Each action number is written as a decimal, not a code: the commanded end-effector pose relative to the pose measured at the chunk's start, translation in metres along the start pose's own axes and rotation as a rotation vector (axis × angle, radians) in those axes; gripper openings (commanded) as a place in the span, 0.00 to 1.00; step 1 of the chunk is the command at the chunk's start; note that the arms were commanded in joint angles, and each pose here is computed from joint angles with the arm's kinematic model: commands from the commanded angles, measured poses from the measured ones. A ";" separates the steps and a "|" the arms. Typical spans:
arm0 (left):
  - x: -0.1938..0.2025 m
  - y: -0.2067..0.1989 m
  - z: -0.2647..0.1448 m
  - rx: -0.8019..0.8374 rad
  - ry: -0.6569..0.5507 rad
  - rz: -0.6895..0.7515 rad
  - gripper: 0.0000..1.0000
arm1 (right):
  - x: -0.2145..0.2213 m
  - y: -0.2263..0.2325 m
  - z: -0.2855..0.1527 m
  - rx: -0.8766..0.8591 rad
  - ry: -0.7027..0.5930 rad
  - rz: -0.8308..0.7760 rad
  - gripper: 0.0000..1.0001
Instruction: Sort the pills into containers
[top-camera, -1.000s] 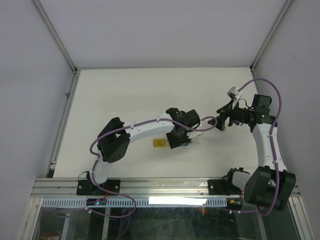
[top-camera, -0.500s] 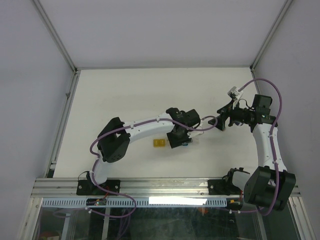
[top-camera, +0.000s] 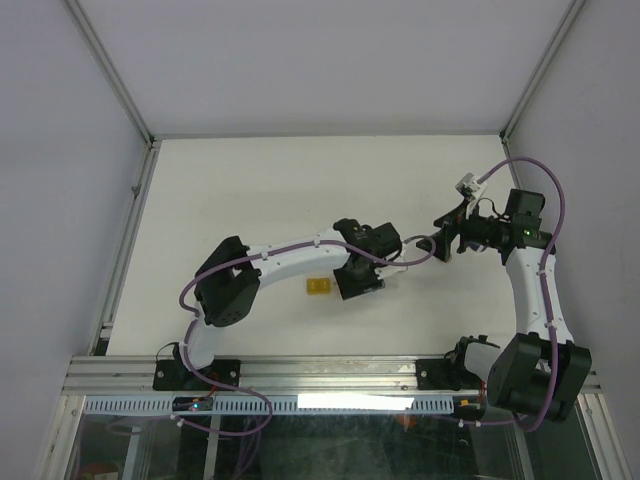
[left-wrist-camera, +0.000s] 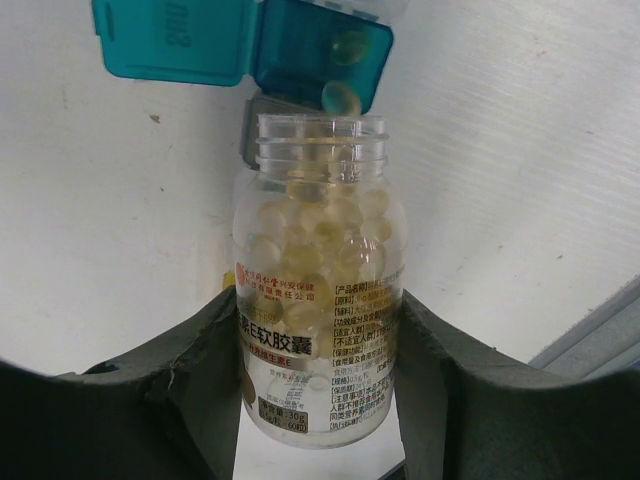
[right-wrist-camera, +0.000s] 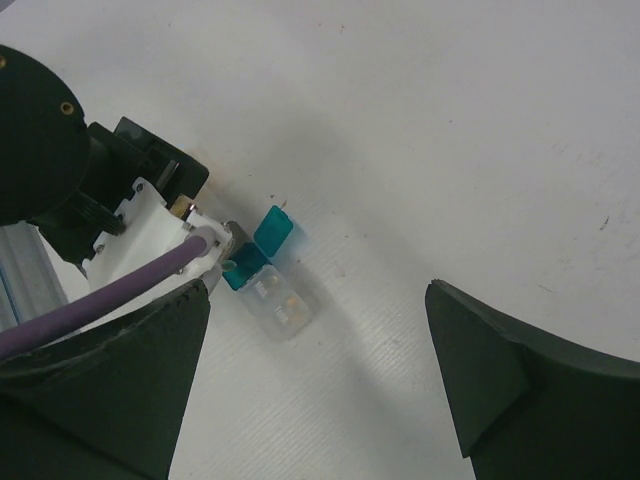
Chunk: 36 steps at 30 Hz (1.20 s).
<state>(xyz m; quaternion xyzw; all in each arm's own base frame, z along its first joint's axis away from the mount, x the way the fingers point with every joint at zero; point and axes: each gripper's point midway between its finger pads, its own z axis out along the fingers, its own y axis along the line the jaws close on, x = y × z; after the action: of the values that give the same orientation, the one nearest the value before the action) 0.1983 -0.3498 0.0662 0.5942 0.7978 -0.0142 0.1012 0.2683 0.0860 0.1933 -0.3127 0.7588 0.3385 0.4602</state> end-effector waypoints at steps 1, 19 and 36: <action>-0.020 0.001 -0.022 -0.028 -0.103 0.013 0.00 | -0.015 0.003 -0.006 0.000 -0.038 -0.060 0.93; -0.026 0.004 -0.027 -0.022 -0.314 -0.043 0.00 | -0.014 0.005 -0.005 -0.013 -0.041 -0.058 0.93; -0.038 -0.032 -0.173 -0.037 -1.541 0.017 0.00 | -0.020 0.047 -0.012 -0.151 -0.128 -0.280 0.93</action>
<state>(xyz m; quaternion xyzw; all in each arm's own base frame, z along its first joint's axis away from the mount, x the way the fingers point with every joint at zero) 0.1672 -0.3490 0.1204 0.5024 0.6796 -0.2691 0.4619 0.2482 0.0972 0.2095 -0.3781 0.7037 0.3447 0.4930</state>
